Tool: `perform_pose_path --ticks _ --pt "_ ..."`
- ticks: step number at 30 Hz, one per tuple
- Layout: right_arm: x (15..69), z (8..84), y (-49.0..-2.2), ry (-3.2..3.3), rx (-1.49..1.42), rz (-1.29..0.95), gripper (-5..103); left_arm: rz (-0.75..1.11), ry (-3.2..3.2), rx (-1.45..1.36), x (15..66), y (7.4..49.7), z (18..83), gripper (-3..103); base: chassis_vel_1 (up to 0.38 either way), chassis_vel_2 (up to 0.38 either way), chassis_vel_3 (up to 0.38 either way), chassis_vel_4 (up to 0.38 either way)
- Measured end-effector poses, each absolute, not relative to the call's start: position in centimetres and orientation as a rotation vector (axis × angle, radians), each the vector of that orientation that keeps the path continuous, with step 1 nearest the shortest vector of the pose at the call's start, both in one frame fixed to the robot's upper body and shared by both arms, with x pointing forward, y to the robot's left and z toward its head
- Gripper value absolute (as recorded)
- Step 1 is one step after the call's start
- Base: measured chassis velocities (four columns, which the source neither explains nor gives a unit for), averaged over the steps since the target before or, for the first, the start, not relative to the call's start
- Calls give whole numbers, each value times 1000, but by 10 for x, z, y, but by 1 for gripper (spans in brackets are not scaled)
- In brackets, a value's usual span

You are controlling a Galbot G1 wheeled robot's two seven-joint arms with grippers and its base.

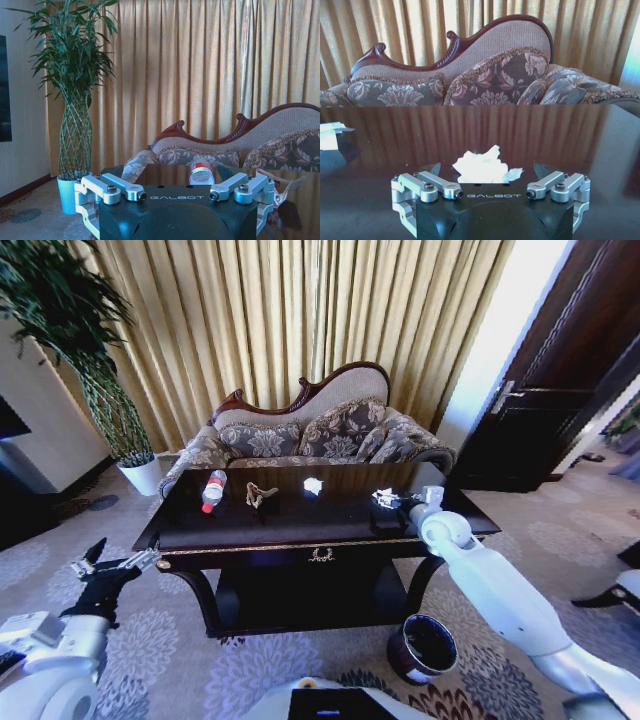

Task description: Move to the front of the table and place the trash on the table into the trash bin.

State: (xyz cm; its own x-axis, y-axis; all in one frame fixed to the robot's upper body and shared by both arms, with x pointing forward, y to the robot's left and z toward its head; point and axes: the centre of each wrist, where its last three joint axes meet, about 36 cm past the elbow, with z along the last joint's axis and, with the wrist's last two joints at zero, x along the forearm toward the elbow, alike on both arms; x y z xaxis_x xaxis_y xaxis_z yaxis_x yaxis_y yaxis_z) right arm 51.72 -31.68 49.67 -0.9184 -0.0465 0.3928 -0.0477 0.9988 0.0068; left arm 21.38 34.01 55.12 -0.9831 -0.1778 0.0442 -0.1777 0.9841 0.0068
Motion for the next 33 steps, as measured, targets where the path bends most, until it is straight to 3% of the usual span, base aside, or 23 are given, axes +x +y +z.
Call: perform_pose_path --ticks 8,10,12,18,21,23,27,33 --pt "526 490 -310 -2729 76 12 103 2 -3082 278 214 339 550 100 0 0 0 0" --pt "528 489 -309 -2727 74 18 95 0 -3083 281 213 339 550 100 0 0 0 0" --pt "528 488 -309 -2727 72 24 95 0 -3084 281 213 339 550 100 0 0 0 0" --pt "525 488 -309 -2733 68 53 68 6 -3085 282 213 340 550 100 0 0 0 0" --pt "525 488 -310 -2737 66 53 63 7 -3086 281 213 339 550 100 0 0 0 0" --pt "523 487 -310 -2742 67 50 47 11 -3086 281 213 339 550 100 0 0 0 0" --pt "522 484 -309 -2741 67 49 41 13 -3086 281 213 339 549 100 0 0 0 0" --pt "521 480 -310 -2741 61 53 14 11 -3088 278 213 339 550 100 0 0 0 0"
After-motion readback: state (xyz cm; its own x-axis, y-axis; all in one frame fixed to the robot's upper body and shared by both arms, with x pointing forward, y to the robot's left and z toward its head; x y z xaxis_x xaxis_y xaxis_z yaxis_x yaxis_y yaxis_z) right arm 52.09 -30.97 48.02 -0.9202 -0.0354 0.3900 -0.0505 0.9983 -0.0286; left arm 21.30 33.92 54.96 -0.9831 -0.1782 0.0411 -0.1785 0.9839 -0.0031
